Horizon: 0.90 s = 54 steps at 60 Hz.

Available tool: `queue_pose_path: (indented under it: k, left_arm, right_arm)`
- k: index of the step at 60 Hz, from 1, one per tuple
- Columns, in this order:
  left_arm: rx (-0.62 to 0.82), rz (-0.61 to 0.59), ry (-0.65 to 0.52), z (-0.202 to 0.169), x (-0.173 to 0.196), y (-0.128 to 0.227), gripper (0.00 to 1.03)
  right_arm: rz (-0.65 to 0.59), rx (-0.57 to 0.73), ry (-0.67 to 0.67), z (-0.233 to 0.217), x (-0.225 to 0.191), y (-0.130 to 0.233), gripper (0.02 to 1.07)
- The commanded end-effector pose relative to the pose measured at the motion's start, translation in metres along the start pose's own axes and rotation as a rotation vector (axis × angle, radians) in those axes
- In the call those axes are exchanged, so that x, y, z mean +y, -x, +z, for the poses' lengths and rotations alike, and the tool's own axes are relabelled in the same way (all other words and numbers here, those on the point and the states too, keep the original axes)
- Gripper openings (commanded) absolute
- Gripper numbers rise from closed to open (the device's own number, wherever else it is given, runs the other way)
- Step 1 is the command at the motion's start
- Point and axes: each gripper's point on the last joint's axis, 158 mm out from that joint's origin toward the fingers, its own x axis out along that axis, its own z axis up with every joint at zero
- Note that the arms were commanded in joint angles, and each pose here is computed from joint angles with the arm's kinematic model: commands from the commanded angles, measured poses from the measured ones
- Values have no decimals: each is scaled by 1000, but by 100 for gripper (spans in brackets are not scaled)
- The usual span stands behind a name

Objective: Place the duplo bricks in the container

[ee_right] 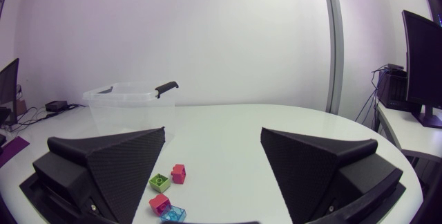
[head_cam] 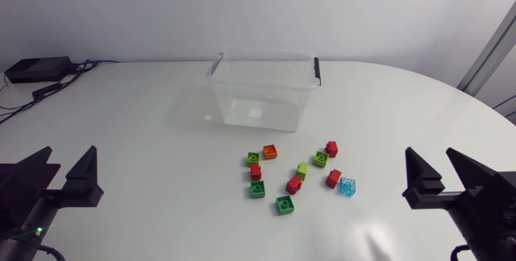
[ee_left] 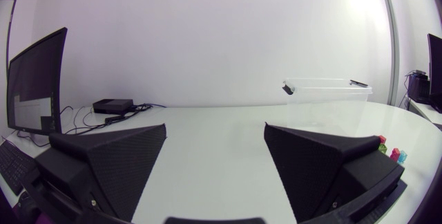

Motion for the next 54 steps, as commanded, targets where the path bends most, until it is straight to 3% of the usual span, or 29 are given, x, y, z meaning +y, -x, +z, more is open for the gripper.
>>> queue_pose_path:
  k: [1,36,54]
  left_arm:
    - [6,-13,16,-5,-3,0,99]
    - [-1,-31,20,-2,-8,1,99]
    - [-16,-54,29,38,-11,7,99]
  right_arm:
    - [5,5,3,-7,1,-1,102]
    - [15,2,-4,-6,3,-1,102]
    - [27,-15,-6,20,8,3,102]
